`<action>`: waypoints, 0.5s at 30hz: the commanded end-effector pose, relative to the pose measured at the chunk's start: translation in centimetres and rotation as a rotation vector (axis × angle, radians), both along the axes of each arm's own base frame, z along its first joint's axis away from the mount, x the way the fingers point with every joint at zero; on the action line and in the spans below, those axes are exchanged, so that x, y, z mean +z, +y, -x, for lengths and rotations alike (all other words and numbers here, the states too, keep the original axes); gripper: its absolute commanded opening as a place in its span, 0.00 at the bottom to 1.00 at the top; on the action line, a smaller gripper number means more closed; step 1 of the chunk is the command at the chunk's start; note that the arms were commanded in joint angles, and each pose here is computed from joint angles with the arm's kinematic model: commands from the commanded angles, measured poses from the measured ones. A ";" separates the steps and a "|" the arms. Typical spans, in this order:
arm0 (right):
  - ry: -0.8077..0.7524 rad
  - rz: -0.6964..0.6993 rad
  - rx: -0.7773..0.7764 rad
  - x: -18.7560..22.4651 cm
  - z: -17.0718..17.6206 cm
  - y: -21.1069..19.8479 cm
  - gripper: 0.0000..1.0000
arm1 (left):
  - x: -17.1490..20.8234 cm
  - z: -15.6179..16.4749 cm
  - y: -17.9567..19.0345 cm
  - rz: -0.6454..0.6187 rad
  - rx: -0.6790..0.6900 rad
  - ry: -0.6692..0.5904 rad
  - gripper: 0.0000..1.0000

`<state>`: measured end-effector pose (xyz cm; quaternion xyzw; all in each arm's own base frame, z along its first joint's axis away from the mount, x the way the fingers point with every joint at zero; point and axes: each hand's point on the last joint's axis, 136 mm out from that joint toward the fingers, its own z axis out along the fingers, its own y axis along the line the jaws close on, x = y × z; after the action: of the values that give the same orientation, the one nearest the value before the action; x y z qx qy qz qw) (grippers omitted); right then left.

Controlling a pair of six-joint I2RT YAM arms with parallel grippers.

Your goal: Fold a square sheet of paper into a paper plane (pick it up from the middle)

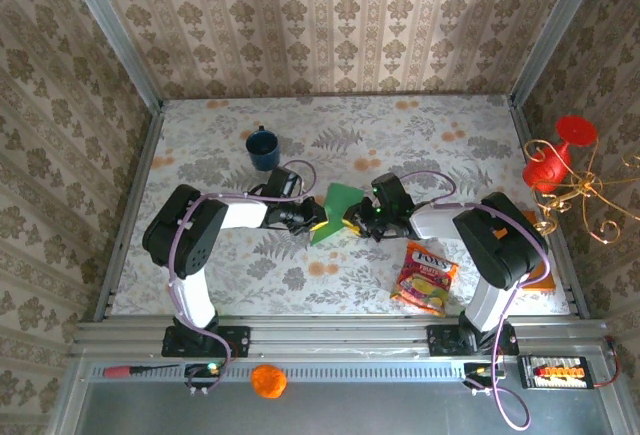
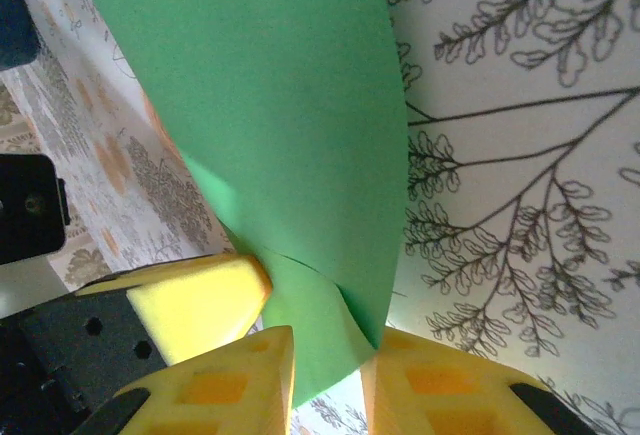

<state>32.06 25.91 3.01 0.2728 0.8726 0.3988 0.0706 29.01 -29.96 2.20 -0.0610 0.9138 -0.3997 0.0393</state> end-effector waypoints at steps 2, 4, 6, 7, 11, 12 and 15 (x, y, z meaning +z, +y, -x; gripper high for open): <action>0.017 -0.027 -0.012 -0.5 0.0 0.4 0.24 | -2.7 1.4 1.5 -0.080 0.021 0.092 0.14; 0.023 -0.026 -0.017 -0.5 0.0 0.3 0.24 | -2.7 1.3 1.5 -0.079 0.021 0.091 0.14; 0.028 -0.023 -0.024 -0.7 0.1 0.2 0.24 | -2.7 1.4 1.5 -0.079 0.020 0.090 0.14; 0.036 -0.022 -0.024 -0.9 0.2 0.2 0.23 | -2.7 1.4 1.5 -0.080 0.020 0.091 0.14; 0.054 -0.028 -0.028 -1.4 0.3 0.3 0.22 | -2.6 1.3 1.4 -0.080 0.018 0.090 0.14; 0.058 -0.031 -0.030 -1.4 0.3 0.3 0.21 | -2.5 1.3 1.4 -0.079 0.017 0.088 0.14; 0.068 -0.034 -0.036 -1.7 0.4 0.3 0.20 | -2.3 1.2 1.4 -0.079 0.017 0.084 0.14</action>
<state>32.31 26.20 2.31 0.2945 0.8633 0.4058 0.0584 29.01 -29.96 2.20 -0.0609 0.9139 -0.3994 0.0391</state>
